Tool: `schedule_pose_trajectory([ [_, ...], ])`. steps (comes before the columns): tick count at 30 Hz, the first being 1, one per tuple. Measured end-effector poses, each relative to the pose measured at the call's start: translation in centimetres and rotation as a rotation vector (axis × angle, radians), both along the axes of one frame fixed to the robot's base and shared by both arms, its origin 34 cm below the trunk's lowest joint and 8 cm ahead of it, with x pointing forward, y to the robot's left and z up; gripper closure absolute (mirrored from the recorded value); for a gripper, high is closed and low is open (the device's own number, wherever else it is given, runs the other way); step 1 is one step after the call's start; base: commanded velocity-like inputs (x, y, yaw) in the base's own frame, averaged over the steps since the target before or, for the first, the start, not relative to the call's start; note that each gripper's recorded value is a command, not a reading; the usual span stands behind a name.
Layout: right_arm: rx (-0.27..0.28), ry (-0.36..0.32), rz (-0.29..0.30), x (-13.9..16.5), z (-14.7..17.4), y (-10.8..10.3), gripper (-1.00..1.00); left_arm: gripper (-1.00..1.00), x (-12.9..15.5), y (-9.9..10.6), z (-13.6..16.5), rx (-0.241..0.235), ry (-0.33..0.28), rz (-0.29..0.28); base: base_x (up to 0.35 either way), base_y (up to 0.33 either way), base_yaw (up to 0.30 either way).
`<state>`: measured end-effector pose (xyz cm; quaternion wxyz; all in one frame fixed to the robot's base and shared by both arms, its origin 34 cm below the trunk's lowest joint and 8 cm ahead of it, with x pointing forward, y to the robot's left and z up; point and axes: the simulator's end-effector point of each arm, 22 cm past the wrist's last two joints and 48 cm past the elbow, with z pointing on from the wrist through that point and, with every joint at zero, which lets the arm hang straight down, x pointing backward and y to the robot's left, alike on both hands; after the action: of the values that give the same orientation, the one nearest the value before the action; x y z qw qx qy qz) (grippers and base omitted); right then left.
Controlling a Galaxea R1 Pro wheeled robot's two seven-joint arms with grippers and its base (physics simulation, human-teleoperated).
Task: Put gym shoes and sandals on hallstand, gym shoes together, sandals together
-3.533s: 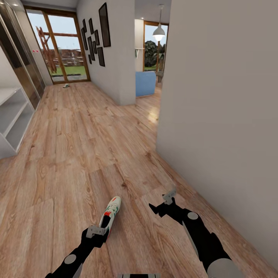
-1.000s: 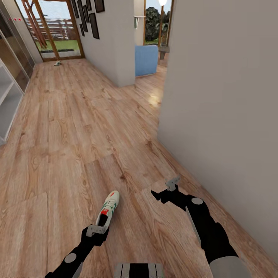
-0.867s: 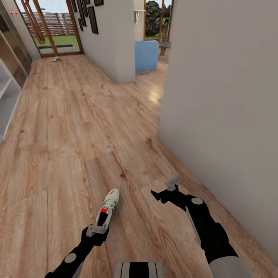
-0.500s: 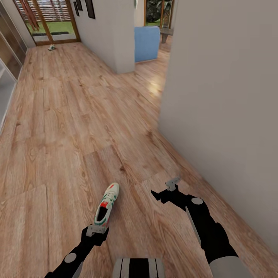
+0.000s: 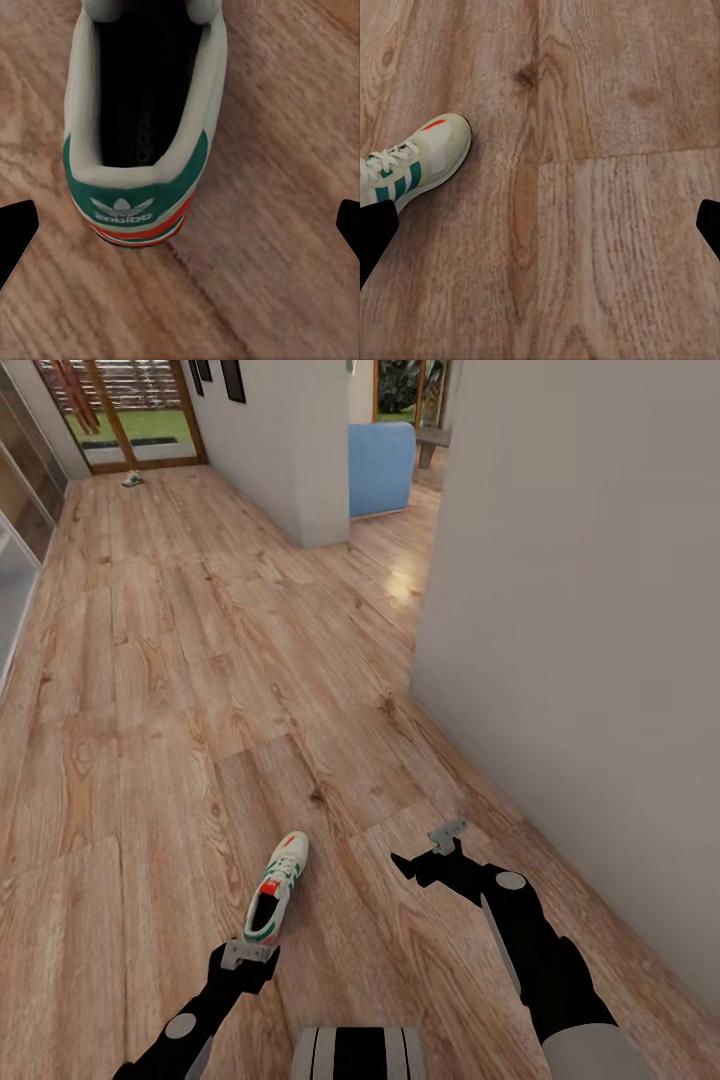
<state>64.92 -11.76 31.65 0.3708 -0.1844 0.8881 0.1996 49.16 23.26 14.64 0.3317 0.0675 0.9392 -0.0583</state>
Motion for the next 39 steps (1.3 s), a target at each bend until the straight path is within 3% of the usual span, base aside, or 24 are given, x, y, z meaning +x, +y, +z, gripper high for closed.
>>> schedule_pose_trajectory([
  [13, 0.0, 0.0, 0.0, 0.0, 0.0, 0.0, -1.0, -1.0, 1.2, 1.0, 0.7, 0.014, -0.031, 0.005, 0.0, 0.0, 0.0],
  [39, 0.0, 0.0, 0.0, 0.0, 0.0, 0.0, -1.0, -1.0, 1.1, 0.3, 0.7, 0.017, -0.03, -0.028, 0.045, 0.0, 0.0],
])
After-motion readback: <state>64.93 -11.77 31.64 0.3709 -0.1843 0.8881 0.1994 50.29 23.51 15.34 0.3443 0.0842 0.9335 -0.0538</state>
